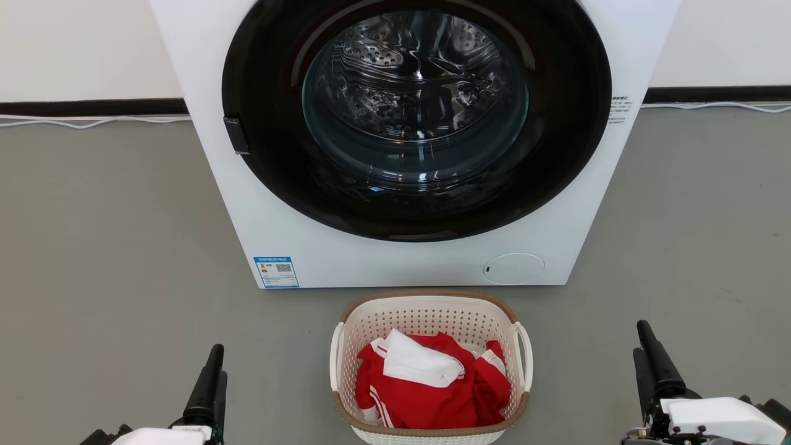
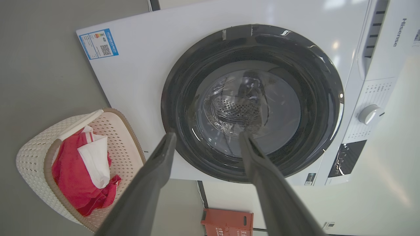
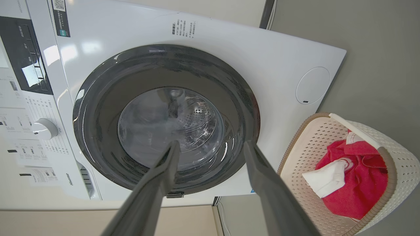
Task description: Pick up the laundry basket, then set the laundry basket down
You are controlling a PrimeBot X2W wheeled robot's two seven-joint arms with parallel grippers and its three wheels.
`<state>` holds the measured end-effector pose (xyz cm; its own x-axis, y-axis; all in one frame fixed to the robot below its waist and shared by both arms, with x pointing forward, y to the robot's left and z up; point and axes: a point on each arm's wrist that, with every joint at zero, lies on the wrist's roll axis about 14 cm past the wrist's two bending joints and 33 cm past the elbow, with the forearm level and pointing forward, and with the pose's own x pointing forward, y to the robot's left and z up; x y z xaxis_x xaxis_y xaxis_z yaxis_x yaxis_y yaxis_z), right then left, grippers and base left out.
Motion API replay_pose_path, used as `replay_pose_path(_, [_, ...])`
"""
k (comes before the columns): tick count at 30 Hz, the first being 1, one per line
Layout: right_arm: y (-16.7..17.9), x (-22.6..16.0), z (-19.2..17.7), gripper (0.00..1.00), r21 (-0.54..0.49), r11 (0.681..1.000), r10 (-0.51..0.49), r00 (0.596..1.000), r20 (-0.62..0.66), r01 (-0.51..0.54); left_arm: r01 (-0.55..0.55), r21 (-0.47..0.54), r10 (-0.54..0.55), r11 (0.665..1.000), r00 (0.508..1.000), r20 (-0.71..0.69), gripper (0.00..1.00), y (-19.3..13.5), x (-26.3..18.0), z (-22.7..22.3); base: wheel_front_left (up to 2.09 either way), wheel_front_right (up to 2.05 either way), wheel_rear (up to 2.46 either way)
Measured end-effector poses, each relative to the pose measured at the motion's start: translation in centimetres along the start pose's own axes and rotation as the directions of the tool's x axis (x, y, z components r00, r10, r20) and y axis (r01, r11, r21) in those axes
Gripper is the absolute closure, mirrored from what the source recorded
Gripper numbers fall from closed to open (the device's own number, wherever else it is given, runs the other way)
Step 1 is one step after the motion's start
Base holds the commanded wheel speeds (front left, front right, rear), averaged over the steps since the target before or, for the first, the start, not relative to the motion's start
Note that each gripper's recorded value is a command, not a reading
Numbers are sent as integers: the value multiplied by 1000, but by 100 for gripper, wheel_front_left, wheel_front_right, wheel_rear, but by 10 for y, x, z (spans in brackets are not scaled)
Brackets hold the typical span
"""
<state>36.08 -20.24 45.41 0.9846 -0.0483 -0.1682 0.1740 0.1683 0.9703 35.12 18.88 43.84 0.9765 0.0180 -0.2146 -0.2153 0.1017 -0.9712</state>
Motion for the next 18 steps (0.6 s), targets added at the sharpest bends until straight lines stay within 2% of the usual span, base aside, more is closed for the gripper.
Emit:
replay_pose_path(12, [8, 2, -3, 0, -214, 977, 23, 1000, -8, -24, 1, 136, -3, 991, 1000, 13, 0, -1, 0, 1, 0, 0, 0])
replay_pose_path(18, [13, 2, -7, 0, -325, 945, 36, 999, -17, -39, -3, 233, 0, 973, 1000, 12, 0, -1, 0, 0, 0, 0, 0])
